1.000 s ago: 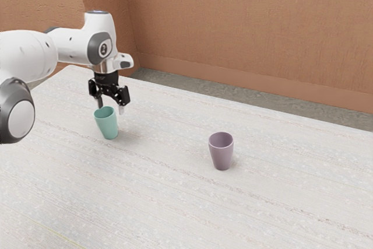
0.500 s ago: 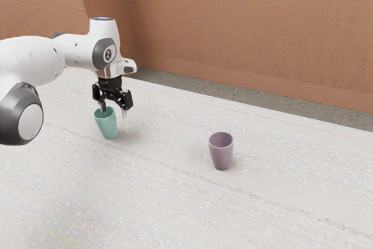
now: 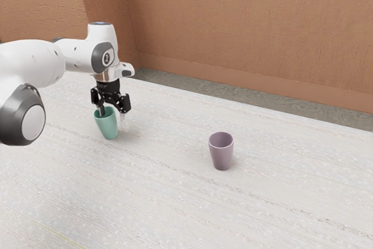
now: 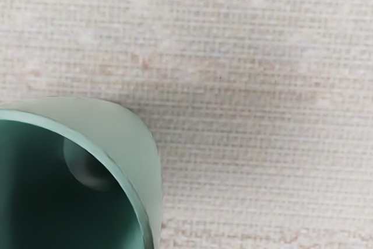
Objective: Place the left cup onto the right cup
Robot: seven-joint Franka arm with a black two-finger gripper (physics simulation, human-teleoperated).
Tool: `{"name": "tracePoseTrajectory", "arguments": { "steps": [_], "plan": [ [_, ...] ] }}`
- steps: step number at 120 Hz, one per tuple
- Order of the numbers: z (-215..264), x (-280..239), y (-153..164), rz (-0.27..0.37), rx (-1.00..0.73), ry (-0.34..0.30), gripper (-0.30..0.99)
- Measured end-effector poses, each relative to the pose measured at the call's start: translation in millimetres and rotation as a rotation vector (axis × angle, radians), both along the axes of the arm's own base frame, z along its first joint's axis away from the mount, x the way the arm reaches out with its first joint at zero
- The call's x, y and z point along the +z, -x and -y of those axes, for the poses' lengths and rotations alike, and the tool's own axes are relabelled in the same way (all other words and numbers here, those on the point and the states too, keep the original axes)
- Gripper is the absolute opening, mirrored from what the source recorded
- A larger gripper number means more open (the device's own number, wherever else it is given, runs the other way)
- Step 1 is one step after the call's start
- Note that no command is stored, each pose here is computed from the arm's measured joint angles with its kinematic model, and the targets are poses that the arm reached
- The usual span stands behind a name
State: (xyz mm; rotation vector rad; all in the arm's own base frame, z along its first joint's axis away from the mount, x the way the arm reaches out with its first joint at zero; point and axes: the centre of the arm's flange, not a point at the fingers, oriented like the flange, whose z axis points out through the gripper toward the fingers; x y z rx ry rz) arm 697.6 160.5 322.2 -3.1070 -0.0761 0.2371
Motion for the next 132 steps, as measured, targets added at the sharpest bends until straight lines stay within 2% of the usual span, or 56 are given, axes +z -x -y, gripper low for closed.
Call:
{"name": "tracePoseTrajectory", "arguments": {
  "steps": [89, 132],
  "plan": [
    [-3, -11, -6, -0.003, -0.001, -0.004, 0.44],
    [-7, -13, -5, -0.006, 0.005, -0.003, 0.37]
  ]
}}
